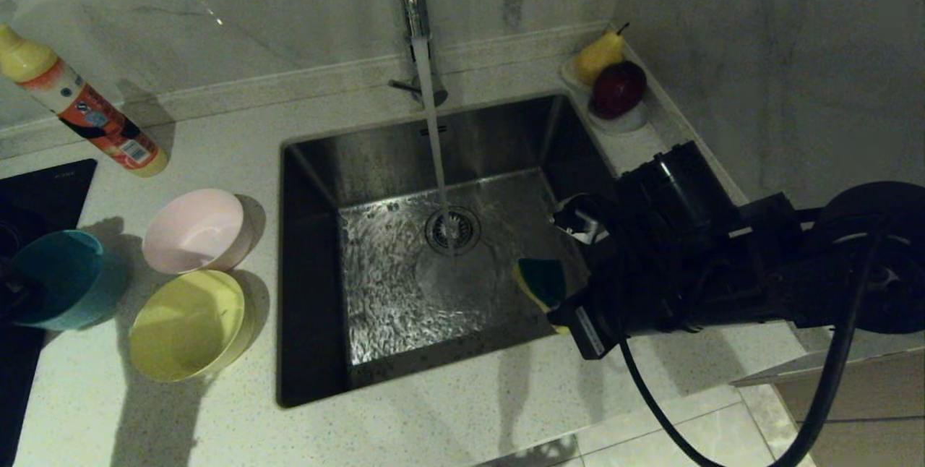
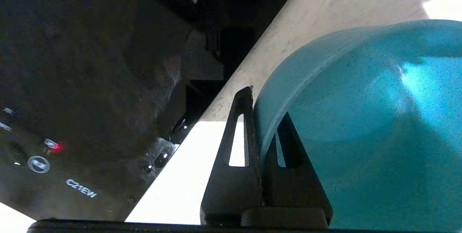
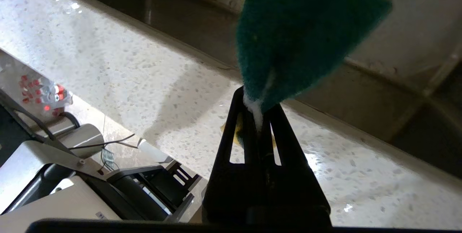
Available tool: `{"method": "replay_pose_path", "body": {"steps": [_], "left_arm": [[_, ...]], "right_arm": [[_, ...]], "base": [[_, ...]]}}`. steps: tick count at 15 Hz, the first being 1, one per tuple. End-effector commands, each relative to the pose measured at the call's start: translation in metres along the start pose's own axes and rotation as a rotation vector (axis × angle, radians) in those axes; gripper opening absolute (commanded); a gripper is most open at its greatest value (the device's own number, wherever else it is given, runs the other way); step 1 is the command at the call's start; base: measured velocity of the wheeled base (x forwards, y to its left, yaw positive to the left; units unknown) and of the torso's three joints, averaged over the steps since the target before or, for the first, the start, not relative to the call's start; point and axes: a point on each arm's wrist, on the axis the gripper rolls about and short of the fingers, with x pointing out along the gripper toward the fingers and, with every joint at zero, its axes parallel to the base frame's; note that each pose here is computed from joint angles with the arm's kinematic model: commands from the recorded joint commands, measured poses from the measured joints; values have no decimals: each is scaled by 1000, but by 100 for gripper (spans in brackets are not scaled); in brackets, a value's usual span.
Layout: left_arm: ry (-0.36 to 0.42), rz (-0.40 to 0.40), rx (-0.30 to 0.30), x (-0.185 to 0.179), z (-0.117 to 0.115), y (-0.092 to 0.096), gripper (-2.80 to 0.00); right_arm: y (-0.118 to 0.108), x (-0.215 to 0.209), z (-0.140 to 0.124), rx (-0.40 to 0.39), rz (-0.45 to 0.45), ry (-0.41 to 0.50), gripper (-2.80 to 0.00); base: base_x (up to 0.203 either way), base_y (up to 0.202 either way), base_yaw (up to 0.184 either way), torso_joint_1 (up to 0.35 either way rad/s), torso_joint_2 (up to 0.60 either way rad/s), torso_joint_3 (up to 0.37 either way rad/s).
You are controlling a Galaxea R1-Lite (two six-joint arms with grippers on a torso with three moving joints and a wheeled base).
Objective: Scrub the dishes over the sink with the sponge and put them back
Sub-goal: Pick up a bowl and the sponge
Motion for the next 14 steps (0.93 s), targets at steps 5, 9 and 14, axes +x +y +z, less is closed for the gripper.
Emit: {"method": "replay_pose_path", "body": {"steps": [5,9,14], "left_arm": [[-231,-92,35,-72,23,-23,-280],[-318,-192,85,-120,34,-49,-280],[-146,-417,201,-120,8,-115,-280]], "right_arm": [[0,-4,-2,2,3,1,-280],[1,-9,-1,1,5,-11,-280],[2,-29,0,39,9,-54,-280]], "base": [[0,0,0,0,0,0],[0,0,0,0,0,0],[0,0,0,0,0,0]]}}
